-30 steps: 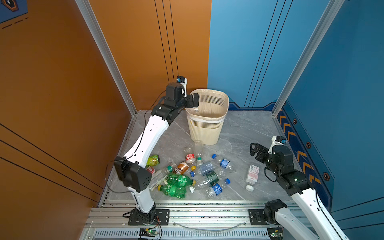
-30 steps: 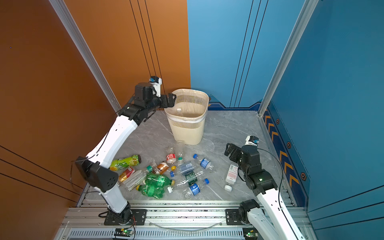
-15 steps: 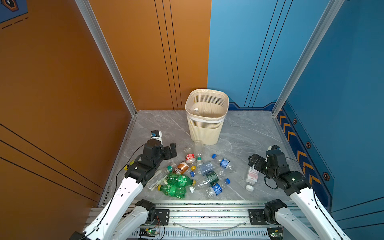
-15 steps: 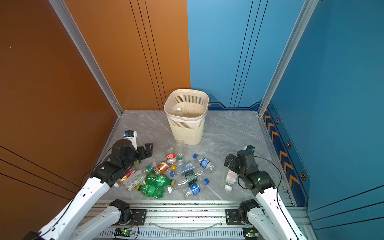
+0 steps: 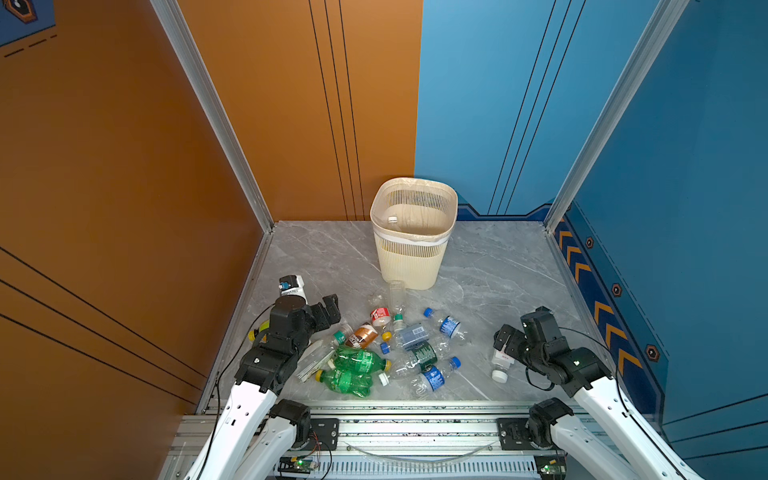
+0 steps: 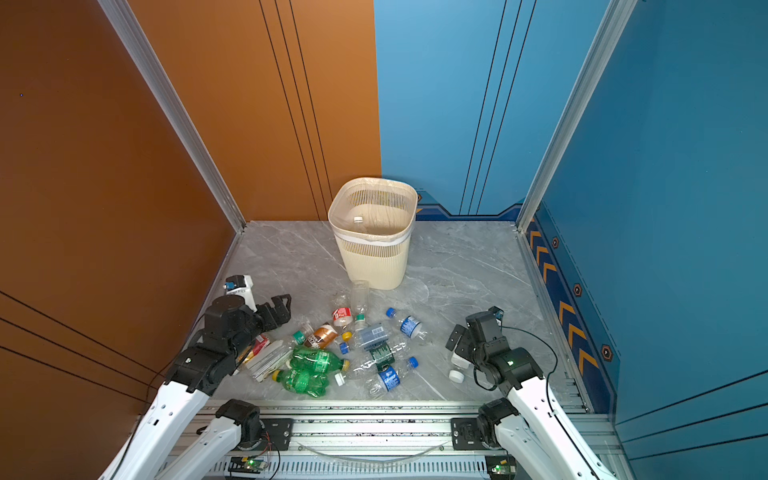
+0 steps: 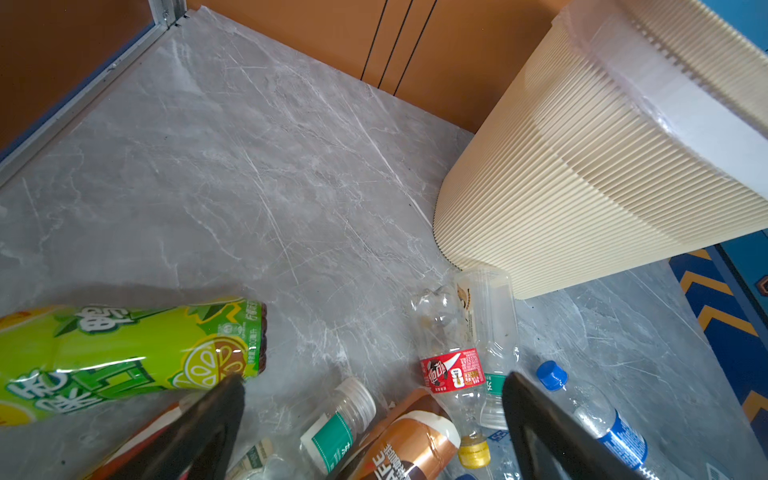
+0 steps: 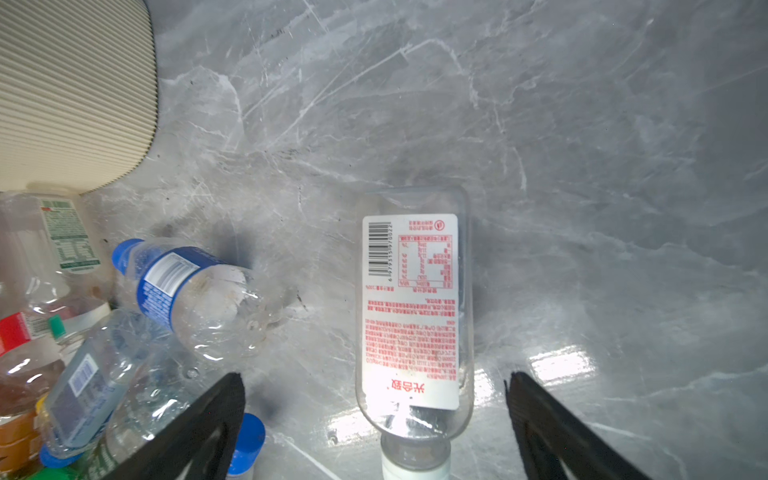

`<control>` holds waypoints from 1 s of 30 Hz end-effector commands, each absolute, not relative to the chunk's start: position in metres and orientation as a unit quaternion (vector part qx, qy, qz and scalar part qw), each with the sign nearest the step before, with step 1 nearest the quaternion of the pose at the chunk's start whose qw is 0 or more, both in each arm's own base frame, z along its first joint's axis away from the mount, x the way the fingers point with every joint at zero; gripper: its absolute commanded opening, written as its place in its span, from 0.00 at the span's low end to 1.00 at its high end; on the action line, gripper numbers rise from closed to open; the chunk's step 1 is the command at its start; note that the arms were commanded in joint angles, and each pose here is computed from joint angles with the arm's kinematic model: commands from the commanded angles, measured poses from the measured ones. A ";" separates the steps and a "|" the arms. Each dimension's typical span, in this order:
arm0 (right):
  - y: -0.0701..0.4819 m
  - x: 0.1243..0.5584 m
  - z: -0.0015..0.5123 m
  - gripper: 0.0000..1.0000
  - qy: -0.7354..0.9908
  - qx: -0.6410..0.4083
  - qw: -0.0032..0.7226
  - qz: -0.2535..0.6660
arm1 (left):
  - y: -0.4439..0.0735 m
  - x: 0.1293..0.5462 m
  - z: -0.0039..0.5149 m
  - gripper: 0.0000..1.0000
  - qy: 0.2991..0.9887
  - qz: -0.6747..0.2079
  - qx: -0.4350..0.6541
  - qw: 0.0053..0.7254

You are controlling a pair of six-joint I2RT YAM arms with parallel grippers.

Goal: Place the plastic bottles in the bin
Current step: 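Lower the left gripper to the pile while the right gripper grasps the flat bottle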

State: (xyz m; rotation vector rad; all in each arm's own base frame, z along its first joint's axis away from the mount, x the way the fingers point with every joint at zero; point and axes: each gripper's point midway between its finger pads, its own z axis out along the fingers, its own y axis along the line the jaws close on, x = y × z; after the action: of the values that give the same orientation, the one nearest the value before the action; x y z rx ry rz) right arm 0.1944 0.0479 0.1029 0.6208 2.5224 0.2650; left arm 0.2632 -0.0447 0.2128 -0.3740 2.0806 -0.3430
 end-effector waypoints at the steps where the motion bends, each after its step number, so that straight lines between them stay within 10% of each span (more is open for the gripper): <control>1: 0.041 0.194 0.087 1.00 0.934 0.239 0.255 0.071 | -0.046 0.254 0.203 0.98 0.858 -0.159 -0.167 0.458; 17: 0.047 0.207 0.043 0.94 0.944 0.231 0.230 0.056 | -0.049 0.254 0.190 0.98 0.861 -0.185 -0.185 0.436; 30: 0.053 0.218 0.037 0.65 0.948 0.213 0.229 0.060 | -0.045 0.253 0.175 0.98 0.865 -0.180 -0.215 0.417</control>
State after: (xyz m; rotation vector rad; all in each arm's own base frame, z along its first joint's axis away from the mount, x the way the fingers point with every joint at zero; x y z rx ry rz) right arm 0.2131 0.0543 0.0335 0.6139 2.6260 0.1760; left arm 0.2549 -0.0470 0.1826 -0.5091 2.1594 -0.4516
